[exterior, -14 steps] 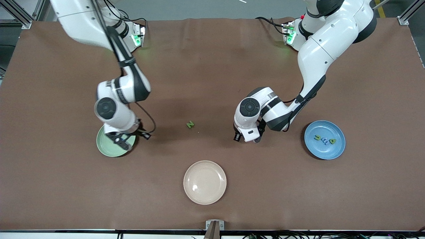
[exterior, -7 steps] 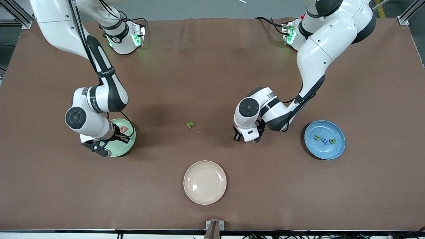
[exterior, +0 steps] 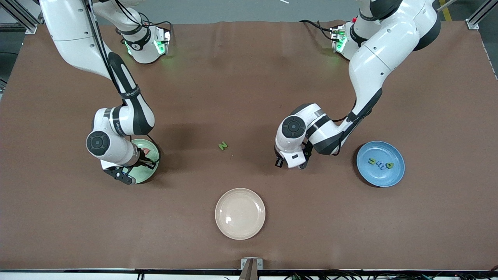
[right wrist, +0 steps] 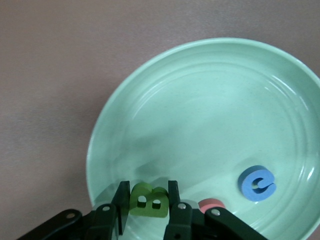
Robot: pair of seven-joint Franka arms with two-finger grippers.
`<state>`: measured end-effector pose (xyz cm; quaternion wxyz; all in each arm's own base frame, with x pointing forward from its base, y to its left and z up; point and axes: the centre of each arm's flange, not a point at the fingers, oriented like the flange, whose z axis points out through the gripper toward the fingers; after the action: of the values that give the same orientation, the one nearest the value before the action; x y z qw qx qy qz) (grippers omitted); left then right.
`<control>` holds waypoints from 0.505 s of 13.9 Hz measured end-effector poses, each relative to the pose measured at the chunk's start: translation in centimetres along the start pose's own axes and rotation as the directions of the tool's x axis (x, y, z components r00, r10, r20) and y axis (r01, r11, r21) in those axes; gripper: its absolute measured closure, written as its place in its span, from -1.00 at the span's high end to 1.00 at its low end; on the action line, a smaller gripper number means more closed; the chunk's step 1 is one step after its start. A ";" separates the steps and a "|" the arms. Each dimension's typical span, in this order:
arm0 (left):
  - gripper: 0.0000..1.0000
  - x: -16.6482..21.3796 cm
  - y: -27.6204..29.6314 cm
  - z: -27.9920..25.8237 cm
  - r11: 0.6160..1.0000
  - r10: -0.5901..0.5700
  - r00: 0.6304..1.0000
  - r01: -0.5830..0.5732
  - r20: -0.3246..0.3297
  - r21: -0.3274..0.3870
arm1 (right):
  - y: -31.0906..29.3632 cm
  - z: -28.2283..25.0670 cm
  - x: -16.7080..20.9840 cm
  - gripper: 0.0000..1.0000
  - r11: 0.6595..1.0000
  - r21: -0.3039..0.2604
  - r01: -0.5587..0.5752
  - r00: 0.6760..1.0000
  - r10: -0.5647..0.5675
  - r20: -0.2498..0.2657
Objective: Sort upper and lower case letters into plates
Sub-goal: 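Place the green B on the green plate while the left gripper lifts x, then place the x on the blue plate while the right gripper grasps green N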
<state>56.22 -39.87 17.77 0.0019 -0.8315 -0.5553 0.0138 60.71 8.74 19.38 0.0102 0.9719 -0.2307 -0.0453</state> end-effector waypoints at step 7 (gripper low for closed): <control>-0.46 6.4 2.9 -5.9 0.992 0.114 0.991 -0.116 -0.066 -0.040 | 0.9 1.2 -0.4 -0.16 1.000 -0.002 0.006 1.000 -0.006 -0.001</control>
<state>61.49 -35.04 23.49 0.0005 -0.8620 -0.5064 -0.0246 59.80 8.08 18.22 0.0112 0.9726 -0.2278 -0.0449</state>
